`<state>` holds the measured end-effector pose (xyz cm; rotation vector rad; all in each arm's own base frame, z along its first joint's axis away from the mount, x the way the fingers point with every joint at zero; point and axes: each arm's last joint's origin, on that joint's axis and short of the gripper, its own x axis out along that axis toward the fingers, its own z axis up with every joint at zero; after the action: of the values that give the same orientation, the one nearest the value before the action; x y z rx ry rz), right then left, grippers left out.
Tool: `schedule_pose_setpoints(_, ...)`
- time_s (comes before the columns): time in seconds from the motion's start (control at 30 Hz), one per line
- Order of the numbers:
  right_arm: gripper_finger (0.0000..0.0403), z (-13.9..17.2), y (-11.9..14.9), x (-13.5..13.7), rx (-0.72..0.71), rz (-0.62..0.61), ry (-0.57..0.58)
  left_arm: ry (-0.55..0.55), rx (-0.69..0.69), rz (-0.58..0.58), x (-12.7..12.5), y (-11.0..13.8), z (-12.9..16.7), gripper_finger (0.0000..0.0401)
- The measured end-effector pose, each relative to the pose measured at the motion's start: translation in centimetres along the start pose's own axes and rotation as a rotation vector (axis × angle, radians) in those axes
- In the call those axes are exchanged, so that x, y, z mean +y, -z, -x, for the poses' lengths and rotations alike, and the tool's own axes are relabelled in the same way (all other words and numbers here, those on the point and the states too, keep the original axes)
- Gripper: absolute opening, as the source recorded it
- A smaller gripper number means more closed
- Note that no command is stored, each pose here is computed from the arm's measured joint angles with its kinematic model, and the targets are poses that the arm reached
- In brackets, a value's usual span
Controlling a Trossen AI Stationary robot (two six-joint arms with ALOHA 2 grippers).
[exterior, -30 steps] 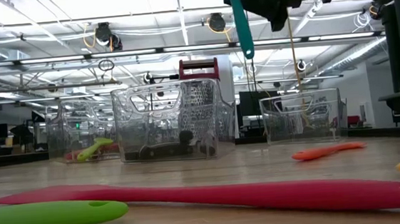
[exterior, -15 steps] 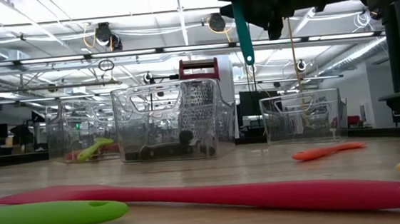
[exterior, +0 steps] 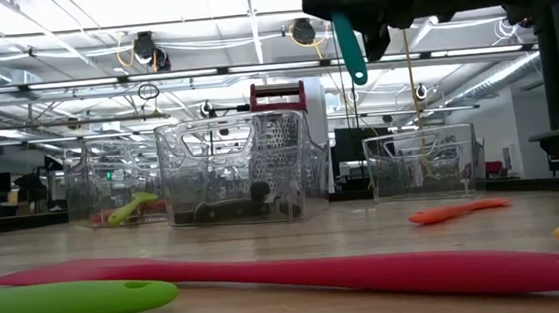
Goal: Pick & Place Kitchen Items
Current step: Put the blue spatula into the right transparent bin
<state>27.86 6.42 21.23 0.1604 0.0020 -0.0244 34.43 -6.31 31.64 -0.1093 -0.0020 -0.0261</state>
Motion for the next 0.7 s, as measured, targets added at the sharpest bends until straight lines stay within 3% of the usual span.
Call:
schedule_pose_setpoints(0.17, 0.0007, 0.0, 0.0, 0.0, 0.003, -0.005, 0.004, -0.002, 0.012, -0.007, 0.1, 0.1, 0.0, 0.0022)
schedule_pose_setpoints(0.4, 0.0005, 0.2, -0.4, -0.1, -0.014, -0.020, 0.032, -0.067, 0.043, -0.088, 0.3, 0.1, 0.3, 0.0113)
schedule_pose_setpoints(0.63, 0.0005, 0.9, -1.5, -0.6, -0.022, -0.015, 0.136, -0.238, 0.046, -0.206, 0.8, -1.4, 1.7, 0.0192)
schedule_pose_setpoints(0.7, 0.0005, 1.4, -2.3, -1.0, -0.038, -0.016, 0.192, -0.275, 0.101, -0.231, 1.1, -1.6, 2.6, 0.0206)
